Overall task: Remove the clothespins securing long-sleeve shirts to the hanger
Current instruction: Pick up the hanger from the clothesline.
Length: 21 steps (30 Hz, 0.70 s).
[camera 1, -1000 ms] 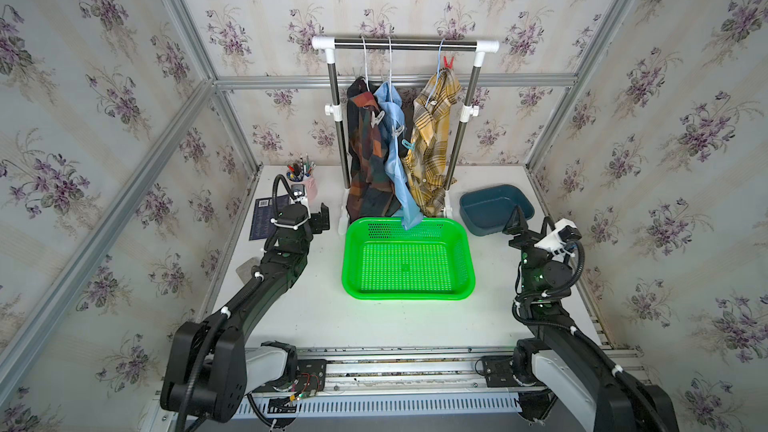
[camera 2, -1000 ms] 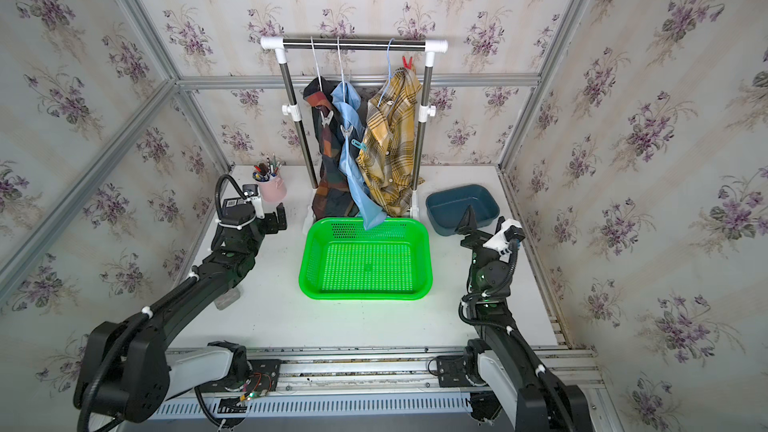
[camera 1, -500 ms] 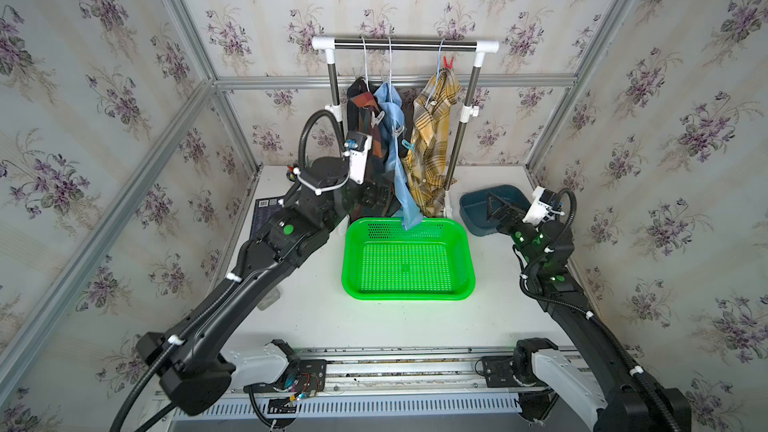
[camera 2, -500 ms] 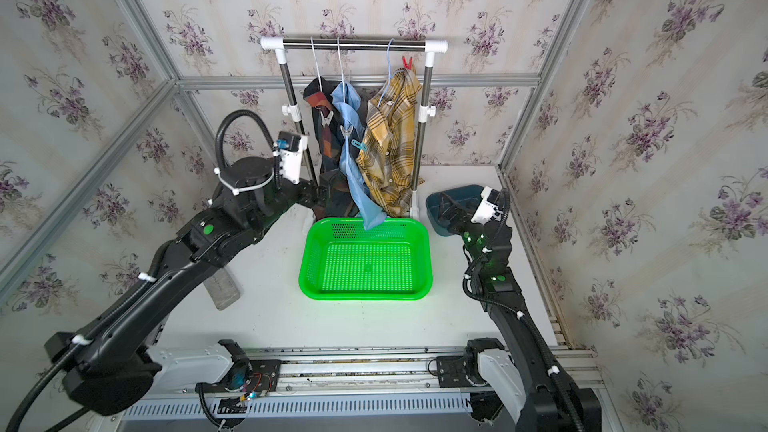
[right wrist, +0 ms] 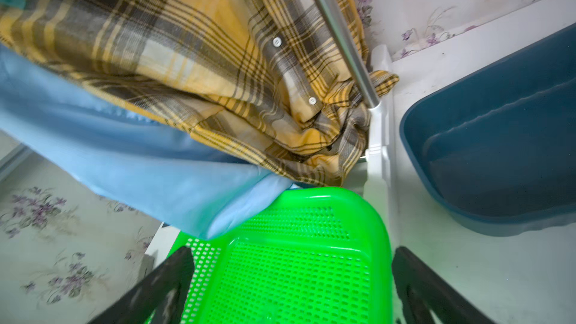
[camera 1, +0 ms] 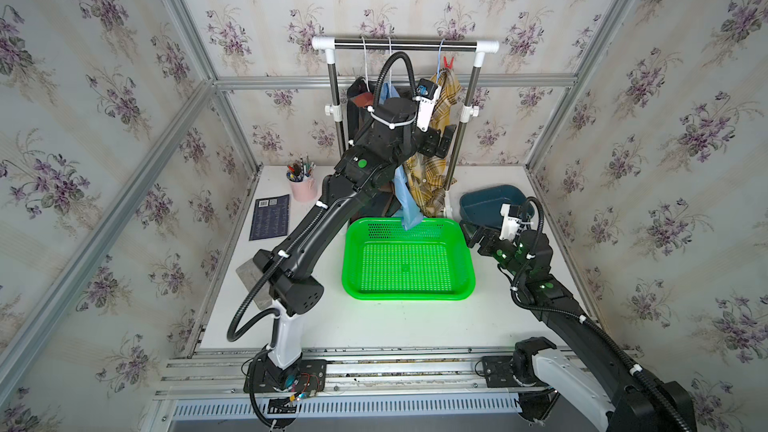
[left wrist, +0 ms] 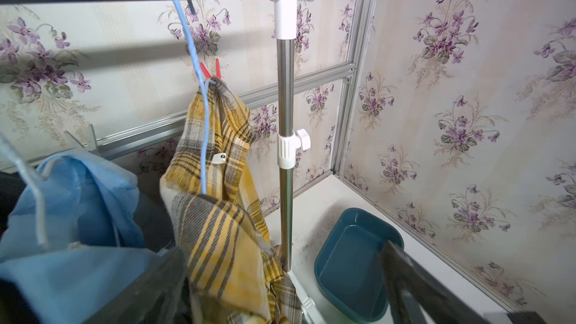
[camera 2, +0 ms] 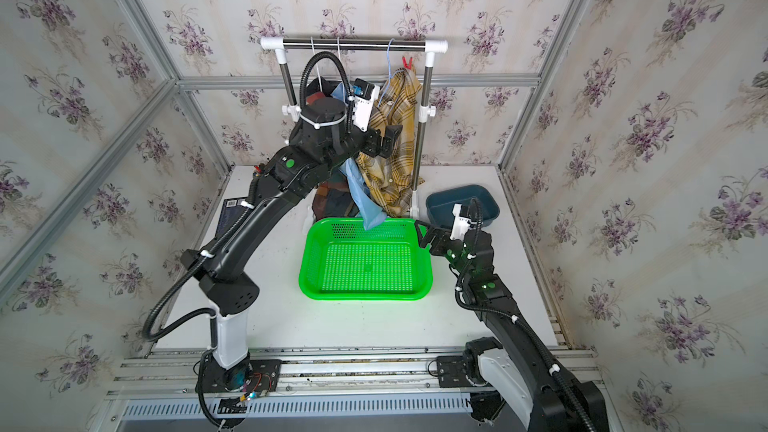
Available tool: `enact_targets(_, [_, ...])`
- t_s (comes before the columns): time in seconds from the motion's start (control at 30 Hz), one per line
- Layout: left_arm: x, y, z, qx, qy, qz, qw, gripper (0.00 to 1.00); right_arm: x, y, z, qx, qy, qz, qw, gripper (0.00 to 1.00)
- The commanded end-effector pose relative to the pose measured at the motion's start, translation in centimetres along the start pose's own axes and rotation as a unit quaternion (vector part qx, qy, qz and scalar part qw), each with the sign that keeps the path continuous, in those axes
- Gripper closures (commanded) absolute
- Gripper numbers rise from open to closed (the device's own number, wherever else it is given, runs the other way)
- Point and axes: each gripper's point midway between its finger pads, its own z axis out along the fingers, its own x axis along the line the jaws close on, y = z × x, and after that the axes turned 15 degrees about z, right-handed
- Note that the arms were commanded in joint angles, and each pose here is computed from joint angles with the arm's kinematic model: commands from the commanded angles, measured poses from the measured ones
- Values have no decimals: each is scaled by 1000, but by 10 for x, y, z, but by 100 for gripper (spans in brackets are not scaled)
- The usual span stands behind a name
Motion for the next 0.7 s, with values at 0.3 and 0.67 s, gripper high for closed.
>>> enact_targets(0.3, [28,-21,32,17,85,34,996,3,13,-17,-25,11,48,-3,999,0])
enact_targets(0.67, [15,-37,46,24,43,24,998,34,14,-21,-25,17,58,13,998,2])
